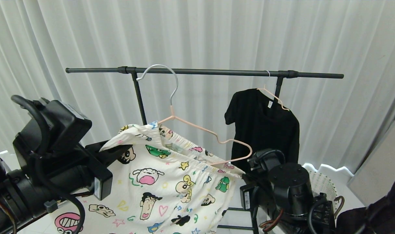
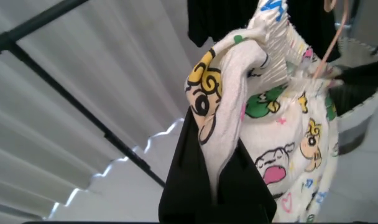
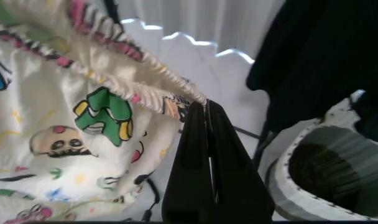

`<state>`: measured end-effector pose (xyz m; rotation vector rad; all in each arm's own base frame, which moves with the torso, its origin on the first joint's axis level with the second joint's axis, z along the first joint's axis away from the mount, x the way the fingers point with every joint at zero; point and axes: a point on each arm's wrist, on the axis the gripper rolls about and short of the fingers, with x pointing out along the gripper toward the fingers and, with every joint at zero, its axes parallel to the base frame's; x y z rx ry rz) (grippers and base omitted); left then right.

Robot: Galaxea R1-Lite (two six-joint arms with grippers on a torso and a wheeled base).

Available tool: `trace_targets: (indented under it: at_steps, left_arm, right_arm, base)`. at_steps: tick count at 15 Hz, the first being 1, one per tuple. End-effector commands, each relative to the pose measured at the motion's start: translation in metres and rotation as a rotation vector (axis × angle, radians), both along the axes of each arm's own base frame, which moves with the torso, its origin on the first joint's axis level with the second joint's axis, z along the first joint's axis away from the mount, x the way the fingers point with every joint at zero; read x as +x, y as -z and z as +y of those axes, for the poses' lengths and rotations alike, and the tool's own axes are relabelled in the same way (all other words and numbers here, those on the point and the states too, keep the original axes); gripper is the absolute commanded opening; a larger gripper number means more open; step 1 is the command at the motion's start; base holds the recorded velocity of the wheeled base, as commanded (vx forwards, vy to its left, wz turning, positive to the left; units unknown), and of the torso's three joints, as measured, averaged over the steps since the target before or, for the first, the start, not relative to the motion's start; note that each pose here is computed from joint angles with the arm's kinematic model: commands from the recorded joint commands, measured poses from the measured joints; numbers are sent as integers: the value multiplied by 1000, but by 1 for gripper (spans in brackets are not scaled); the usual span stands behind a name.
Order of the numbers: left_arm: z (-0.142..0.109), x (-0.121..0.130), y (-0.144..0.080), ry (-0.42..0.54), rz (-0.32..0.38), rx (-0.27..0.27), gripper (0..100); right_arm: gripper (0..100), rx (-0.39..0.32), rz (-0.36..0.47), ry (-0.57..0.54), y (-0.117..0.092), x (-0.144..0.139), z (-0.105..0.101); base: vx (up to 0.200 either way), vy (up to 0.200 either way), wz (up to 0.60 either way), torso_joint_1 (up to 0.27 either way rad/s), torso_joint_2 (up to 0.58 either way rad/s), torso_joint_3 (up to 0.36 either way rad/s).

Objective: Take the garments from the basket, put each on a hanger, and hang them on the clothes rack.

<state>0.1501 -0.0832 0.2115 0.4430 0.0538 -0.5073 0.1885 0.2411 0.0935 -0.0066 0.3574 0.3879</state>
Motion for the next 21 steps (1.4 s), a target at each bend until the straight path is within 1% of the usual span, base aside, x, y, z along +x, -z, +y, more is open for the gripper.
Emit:
trace_targets:
  at_steps: [1, 3, 6, 8, 10, 12, 14, 16, 19, 20, 21]
  left_arm:
    - [3, -1, 6, -12, -4, 20, 0]
    - [5, -3, 5, -9, -27, 27, 0]
    - [9, -11, 10, -6, -24, 32, 0]
    - [13, -18, 17, 2, -27, 60, 0]
    - [13, -21, 25, 10, -3, 78, 0]
    - [12, -19, 28, 12, 12, 88, 0]
    - [7, -9, 39, 8, 72, 123, 0]
    - [3, -1, 43, -1, 102, 132, 0]
    - [2, 1, 39, -5, 84, 121, 0]
    - [2, 1, 37, -6, 61, 108, 0]
    - [2, 2, 35, -7, 35, 95, 0]
  right_arm:
    - [0, 11, -9, 44, -6, 13, -13]
    - [0, 7, -16, 45, -9, 23, -22]
    - [0, 12, -34, 52, -16, 37, -31]
    - [0, 19, -47, 52, -20, 42, -33]
    - [0, 37, -60, 36, -26, 45, -33]
    - [0, 46, -66, 21, -29, 44, -33]
    - [0, 48, -100, -21, -41, 39, -36]
    - [0, 42, -133, -59, -53, 33, -38]
    - [0, 30, -145, -133, -69, 13, -39]
    - [0, 24, -139, -152, -72, 6, -38]
    - [100, 22, -133, -172, -75, 0, -38]
  base:
    - [0, 0, 0, 0, 0, 0]
    - [0, 0, 0, 0, 0, 0]
    - [0, 0, 0, 0, 0, 0]
    - [0, 0, 0, 0, 0, 0]
    - [0, 0, 0, 0, 0, 0]
    - [0, 0, 0, 0, 0, 0]
    - [0, 0, 0, 0, 0, 0]
    - [0, 0, 0, 0, 0, 0]
    - [0, 0, 0, 0, 0, 0]
    - [0, 0, 0, 0, 0, 0]
    - [0, 0, 0, 0, 0, 0]
